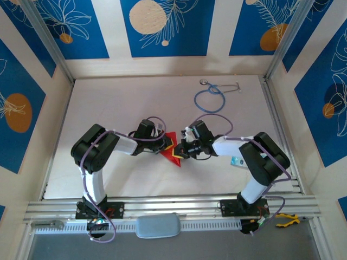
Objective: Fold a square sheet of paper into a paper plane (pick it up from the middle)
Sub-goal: Fourth fold the wing at the center of the table.
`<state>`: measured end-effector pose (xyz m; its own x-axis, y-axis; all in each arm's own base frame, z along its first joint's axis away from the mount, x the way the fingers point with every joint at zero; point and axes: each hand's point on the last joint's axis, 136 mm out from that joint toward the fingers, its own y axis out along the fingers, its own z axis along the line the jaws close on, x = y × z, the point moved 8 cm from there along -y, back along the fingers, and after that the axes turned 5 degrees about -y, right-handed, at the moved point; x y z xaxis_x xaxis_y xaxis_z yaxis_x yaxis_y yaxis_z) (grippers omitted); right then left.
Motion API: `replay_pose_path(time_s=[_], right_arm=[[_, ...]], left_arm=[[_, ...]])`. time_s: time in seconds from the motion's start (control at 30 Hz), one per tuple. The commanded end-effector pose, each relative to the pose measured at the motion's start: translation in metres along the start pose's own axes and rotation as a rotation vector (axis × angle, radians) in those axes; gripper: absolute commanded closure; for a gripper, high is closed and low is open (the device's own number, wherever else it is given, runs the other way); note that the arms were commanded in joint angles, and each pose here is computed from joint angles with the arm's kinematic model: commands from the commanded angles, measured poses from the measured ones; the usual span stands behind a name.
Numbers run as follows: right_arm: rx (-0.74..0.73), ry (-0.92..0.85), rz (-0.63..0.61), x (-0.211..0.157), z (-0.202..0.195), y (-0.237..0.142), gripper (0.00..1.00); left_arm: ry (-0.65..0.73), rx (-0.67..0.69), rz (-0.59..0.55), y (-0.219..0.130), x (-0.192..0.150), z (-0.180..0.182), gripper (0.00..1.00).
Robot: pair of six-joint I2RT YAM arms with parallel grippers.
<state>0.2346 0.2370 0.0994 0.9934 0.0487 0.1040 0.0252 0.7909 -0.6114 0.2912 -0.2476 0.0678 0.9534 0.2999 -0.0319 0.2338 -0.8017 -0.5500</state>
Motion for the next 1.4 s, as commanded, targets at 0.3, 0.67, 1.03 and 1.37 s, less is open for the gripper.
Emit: replay_pose_path(time_s=[0.3,0.67,1.03,1.37], right_arm=[[-0.085,0.07,0.079,-0.024,-0.032,0.019,0.98],[-0.113,0.092,0.095,-0.05,-0.045,0.016,0.98],[-0.161,0.068,0.113,-0.075,-0.052,0.001,0.98],[-0.243,0.001,0.111,-0.072,-0.04,-0.007,0.98]], left_arm=[[-0.052,0.115,0.008,0.003,-0.009,0.029,1.0],[-0.062,0.122,0.0,0.002,-0.009,0.032,1.0],[-0.081,0.126,-0.013,0.002,-0.008,0.036,1.0],[-0.08,0.12,-0.02,0.002,-0.008,0.035,1.0]])
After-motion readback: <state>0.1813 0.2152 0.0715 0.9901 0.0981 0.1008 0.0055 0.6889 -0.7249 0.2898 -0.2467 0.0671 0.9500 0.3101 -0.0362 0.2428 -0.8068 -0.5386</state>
